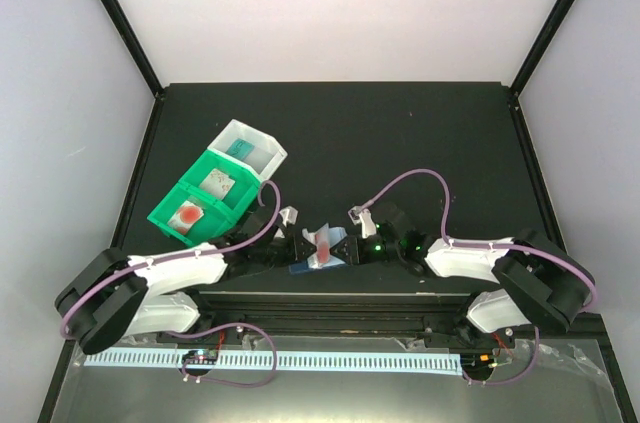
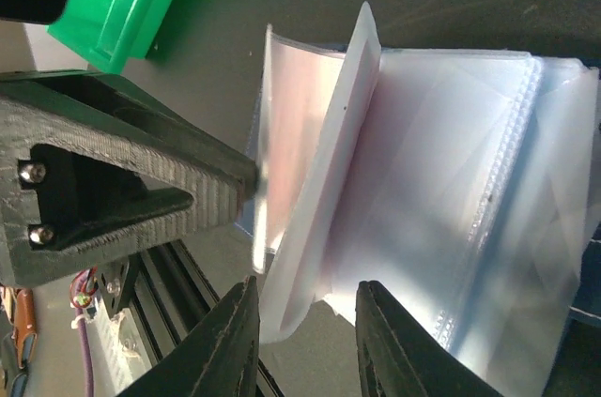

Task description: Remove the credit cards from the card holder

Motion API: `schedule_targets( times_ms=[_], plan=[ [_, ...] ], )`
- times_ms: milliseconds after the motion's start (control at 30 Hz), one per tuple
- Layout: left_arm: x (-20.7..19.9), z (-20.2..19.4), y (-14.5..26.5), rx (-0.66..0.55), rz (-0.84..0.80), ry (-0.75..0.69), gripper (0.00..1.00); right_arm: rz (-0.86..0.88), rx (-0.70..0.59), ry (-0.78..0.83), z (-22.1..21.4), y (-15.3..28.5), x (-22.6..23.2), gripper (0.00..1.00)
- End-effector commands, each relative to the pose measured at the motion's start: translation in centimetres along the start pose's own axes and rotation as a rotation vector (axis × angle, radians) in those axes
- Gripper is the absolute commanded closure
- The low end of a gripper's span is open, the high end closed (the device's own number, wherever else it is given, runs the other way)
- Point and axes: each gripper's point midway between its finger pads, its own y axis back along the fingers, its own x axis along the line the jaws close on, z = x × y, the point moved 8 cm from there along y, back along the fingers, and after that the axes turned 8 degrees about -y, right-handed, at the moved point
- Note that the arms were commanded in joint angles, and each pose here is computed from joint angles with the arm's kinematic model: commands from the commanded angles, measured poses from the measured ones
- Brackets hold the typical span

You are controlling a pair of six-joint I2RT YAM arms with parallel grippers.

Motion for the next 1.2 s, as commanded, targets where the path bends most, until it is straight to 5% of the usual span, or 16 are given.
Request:
schedule_targets(
  times_ms=[0, 300, 467, 600, 800, 1167],
  plan=[
    [0.2, 0.5, 1.2, -0.035, 0.115, -0.02, 0.81, -0.028, -0.018, 0.002, 0.4, 0.1, 0.2, 0.69],
    [0.6, 0.6, 3.8, -0.108, 0.164, -0.009, 0.79, -0.109, -0.047, -0.003, 0.7, 0.5, -0.2, 0.78],
    [-1.0, 1.0, 4.1, -0.114, 0.016, -0.03, 0.56, -0.176, -0.051, 0.012, 0.5, 1.0, -0.8, 0.78],
    [-2.9, 1.7, 4.4, -0.121, -0.099, -0.063, 0.5, -0.29, -0.062, 0.051, 1.2, 2.1, -0.5, 0.76],
    [-4.6, 2.4, 3.6, -0.091, -0.221, -0.086, 0.59, -0.2, -0.11, 0.087, 2.3, 2.7, 1.8, 0.78],
    [-0.3, 1.9, 0.2, -0.023, -0.117, -0.021, 0.68, -0.155, -0.045, 0.029, 2.6, 0.0, 1.3, 0.86]
  ],
)
